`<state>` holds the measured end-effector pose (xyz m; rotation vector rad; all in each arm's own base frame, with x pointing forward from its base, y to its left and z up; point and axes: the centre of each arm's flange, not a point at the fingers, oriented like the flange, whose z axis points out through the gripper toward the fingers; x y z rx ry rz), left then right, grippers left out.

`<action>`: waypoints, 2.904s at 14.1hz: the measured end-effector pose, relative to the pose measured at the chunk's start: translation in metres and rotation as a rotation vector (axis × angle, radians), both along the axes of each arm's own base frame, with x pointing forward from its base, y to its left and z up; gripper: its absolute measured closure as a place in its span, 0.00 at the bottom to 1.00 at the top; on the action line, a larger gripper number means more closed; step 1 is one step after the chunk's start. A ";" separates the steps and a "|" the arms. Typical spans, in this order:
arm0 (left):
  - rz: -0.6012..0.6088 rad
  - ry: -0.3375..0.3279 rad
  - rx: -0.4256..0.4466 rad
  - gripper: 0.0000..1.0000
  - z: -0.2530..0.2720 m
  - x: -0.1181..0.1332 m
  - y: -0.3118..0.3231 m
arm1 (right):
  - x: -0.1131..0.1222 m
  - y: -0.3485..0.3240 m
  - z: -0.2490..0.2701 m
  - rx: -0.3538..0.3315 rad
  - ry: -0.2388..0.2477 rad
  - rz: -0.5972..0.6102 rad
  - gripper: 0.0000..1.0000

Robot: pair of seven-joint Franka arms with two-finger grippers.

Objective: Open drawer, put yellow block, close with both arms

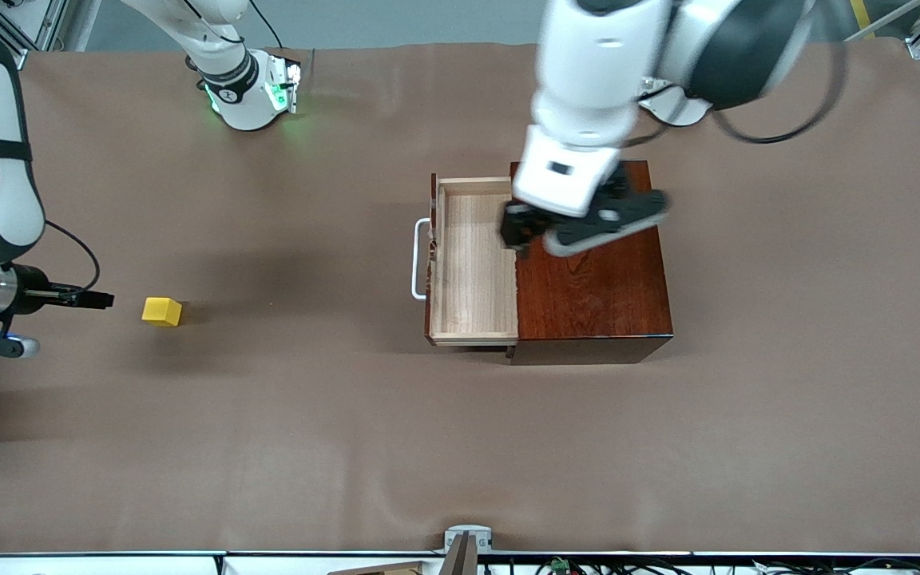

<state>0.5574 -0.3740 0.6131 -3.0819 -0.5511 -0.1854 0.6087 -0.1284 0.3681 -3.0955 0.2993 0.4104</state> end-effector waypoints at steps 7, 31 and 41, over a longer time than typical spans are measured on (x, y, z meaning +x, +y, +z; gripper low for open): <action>-0.112 0.094 0.060 0.00 0.069 0.014 0.182 | -0.019 -0.011 -0.070 0.004 -0.046 0.013 0.00; -0.336 0.137 0.079 0.00 0.052 -0.024 0.318 | -0.054 0.016 -0.153 0.015 -0.147 0.093 0.44; -0.336 0.140 0.081 0.00 0.048 -0.027 0.318 | -0.037 0.060 -0.026 0.109 -0.073 0.079 0.44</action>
